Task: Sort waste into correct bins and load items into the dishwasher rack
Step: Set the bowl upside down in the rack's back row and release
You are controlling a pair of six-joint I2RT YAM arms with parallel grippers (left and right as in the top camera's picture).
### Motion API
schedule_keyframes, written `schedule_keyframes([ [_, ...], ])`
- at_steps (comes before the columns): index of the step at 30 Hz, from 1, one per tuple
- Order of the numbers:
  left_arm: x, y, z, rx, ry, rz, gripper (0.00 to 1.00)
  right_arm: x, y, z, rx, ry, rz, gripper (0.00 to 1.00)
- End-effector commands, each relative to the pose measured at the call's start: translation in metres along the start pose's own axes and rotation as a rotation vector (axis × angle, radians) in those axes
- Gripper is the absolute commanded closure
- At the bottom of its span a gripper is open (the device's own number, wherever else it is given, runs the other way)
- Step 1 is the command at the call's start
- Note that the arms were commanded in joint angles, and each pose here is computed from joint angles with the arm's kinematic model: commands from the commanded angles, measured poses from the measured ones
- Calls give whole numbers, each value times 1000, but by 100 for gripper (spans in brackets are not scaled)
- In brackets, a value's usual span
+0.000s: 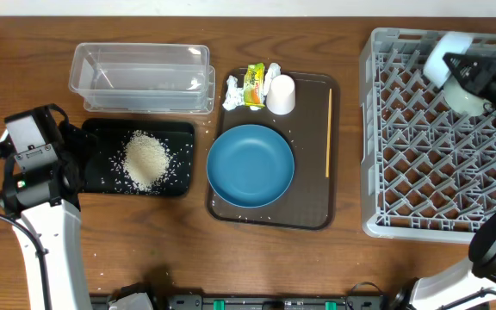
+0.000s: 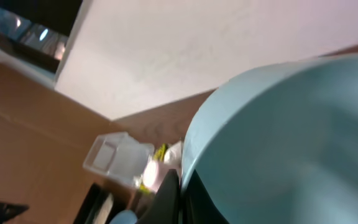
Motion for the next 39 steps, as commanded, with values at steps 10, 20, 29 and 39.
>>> schedule_keyframes([
  [10,2,4,0,15,3,-11,8,-62,-15,6,-26,-90,-6,99],
  [20,2,4,0,15,3,-11,8,-73,-29,-42,-94,-111,31,99],
  [29,2,4,0,15,3,-11,9,-57,-18,-38,-83,-85,12,97],
  [39,2,4,0,15,3,-11,9,-67,-10,-16,-29,23,1,99],
])
Point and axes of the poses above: each gripper's point midway between its finger pads, its own x axis back along the fingers, its own z axis along the line the jaws close on, y = z × x, the point moved 7 cm from there along x, back along the fingers, and after that the axes turned 7 degrees about -x, right-handed, at the moved point
